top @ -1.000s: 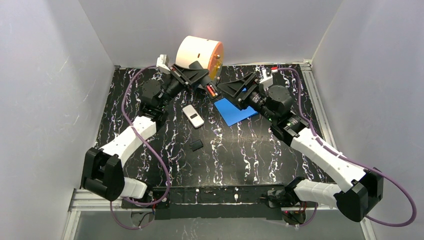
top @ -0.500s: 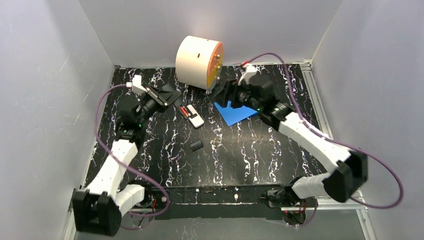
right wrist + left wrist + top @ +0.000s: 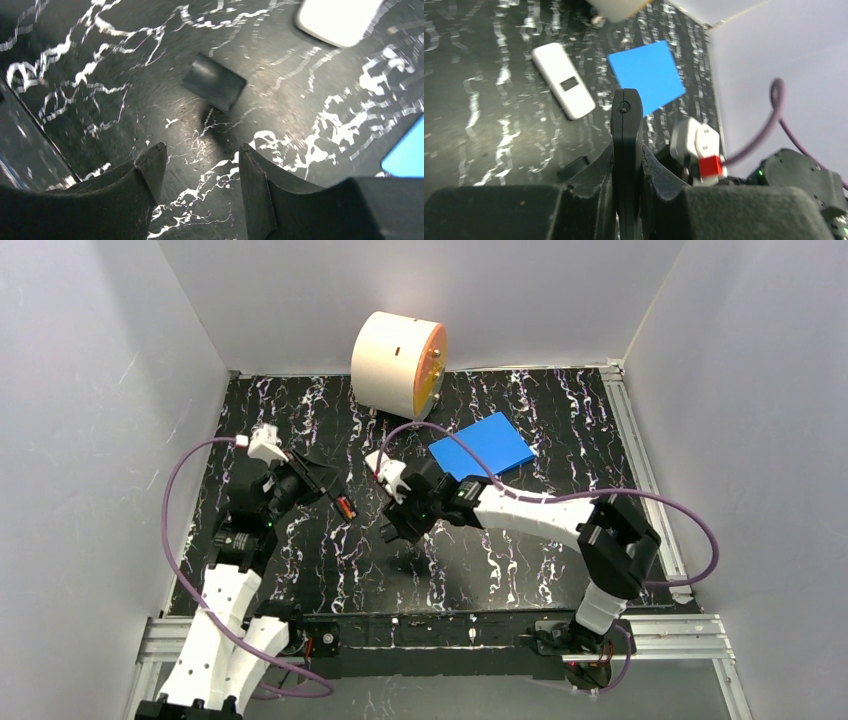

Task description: Load the batteries into the remote control

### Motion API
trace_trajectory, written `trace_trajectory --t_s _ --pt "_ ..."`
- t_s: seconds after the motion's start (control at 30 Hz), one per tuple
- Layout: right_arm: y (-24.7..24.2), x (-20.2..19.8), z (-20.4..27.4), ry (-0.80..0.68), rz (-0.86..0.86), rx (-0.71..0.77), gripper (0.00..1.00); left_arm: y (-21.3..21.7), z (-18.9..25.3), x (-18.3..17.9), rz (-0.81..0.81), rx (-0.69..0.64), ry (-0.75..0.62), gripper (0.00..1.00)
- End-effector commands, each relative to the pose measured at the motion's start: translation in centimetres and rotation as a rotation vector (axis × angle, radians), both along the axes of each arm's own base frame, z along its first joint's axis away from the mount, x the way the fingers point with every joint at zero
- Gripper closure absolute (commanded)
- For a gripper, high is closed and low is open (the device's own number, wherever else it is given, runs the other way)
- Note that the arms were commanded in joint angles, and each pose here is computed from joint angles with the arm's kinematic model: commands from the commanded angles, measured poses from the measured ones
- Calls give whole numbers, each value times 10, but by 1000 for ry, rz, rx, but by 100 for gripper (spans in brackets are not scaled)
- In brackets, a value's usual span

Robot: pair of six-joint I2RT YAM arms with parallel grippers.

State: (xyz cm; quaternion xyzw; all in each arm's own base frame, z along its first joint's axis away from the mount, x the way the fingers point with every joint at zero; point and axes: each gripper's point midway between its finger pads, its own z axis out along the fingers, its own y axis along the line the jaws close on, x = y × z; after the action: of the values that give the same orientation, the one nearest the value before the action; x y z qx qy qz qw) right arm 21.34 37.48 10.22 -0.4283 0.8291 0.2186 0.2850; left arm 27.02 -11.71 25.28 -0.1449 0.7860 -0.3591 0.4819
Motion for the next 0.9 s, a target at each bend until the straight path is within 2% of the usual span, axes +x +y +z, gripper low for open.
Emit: trace_trajectory --t_s 0.0,0.13,0.3,0.4,0.67,0.73,0.77,0.87 --pt "22 -11 -13 -134 318 -2 36 45 -19 -14 197 165 80 100" --pt "33 -17 -36 -161 487 -86 37 72 -19 -23 322 242 123 100" --pt "34 -3 -68 -199 617 -244 48 91 -18 -31 426 266 153 100" --pt "36 4 -75 -217 645 -286 51 95 -15 -34 445 281 161 100" --pt "41 7 -81 -210 639 -287 53 94 -12 -36 431 284 154 100" --pt "41 12 -84 -221 628 -304 63 92 -12 -35 425 280 156 100" --pt "41 14 -85 -228 622 -310 72 92 -12 -35 424 278 154 100" --pt "42 16 -86 -229 598 -309 90 92 -9 -34 422 278 148 100"
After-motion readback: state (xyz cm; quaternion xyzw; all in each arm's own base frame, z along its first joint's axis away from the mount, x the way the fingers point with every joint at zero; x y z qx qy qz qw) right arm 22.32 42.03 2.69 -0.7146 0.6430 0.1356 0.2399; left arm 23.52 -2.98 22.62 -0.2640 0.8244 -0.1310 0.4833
